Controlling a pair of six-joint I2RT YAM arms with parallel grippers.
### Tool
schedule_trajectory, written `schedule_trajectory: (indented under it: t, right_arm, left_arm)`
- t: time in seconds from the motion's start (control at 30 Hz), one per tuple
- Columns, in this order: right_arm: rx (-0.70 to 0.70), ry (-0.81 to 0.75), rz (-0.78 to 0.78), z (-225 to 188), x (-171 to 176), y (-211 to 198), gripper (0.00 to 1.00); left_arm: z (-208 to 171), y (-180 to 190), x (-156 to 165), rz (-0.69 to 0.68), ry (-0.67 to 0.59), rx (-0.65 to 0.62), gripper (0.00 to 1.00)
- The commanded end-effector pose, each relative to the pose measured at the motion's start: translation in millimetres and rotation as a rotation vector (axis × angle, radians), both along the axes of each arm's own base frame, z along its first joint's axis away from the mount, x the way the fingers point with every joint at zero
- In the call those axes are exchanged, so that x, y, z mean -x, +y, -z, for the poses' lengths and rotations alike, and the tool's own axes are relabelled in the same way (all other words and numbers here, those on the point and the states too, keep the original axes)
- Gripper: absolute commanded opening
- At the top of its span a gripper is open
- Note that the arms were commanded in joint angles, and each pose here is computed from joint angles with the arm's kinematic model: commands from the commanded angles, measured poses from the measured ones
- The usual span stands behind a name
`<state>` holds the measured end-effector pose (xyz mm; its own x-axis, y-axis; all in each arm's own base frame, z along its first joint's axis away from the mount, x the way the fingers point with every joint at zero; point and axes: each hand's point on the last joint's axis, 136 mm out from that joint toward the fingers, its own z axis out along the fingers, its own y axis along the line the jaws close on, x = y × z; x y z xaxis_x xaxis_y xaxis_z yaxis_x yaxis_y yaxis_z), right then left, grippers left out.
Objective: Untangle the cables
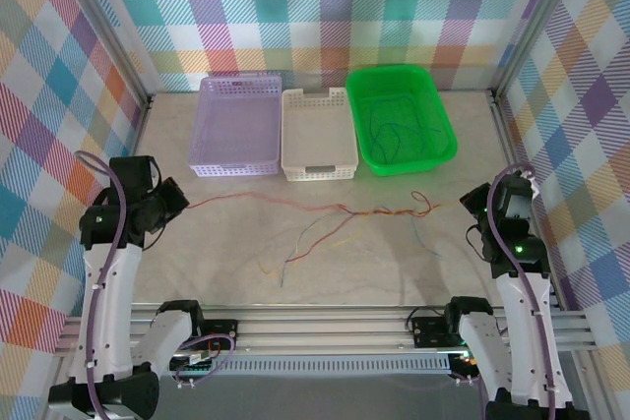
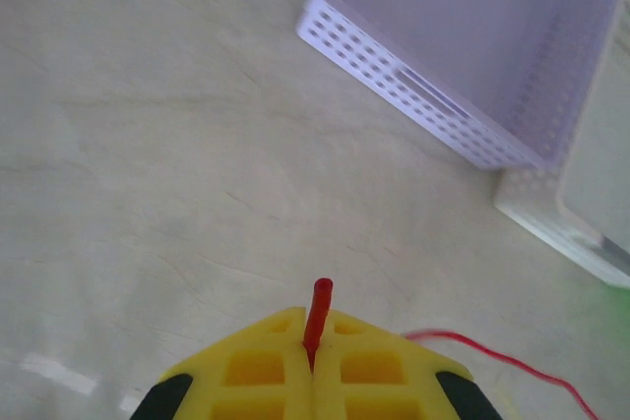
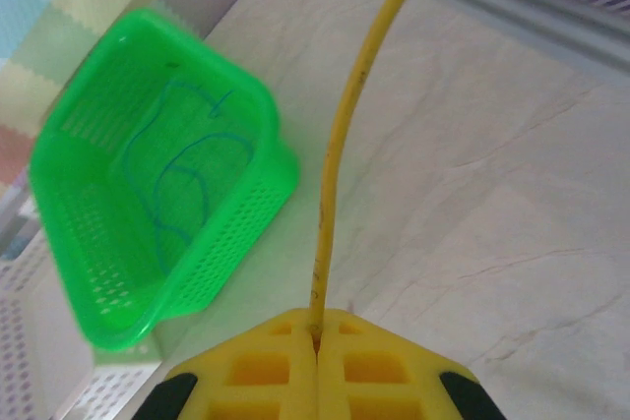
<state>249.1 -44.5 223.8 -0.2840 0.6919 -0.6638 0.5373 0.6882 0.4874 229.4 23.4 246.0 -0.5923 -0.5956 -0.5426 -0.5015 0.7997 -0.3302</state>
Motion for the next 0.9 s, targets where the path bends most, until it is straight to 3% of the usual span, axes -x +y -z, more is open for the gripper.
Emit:
schedule_trajectory:
  t: [0.0,0.07,0.4,0.7,0.87]
  right_arm:
    - [0.034,0.029,0.080,6,3,-16,0.00]
    - [0.036,0.031,0.089,7,4,-17,0.00]
    - [-0.058,0.026,-0.172,15,-27,26,0.00]
    - [-0.095,0.022,-0.215,25,-29,35,0.00]
    - [-0.107,0.015,-0.241,26,-30,40,0.00]
  left_arm:
    - [-10,25,8,-0.094,-0.007,-0.090,0.00]
    - [-12,29,10,-0.114,-0.014,-0.092,0.00]
    - [-39,-21,-5,0.025,-0.157,0.178,0.00]
    - [-117,-29,10,0.072,-0.277,0.162,0.00]
    - [-145,-16,9,0.012,-0.351,0.108,0.00]
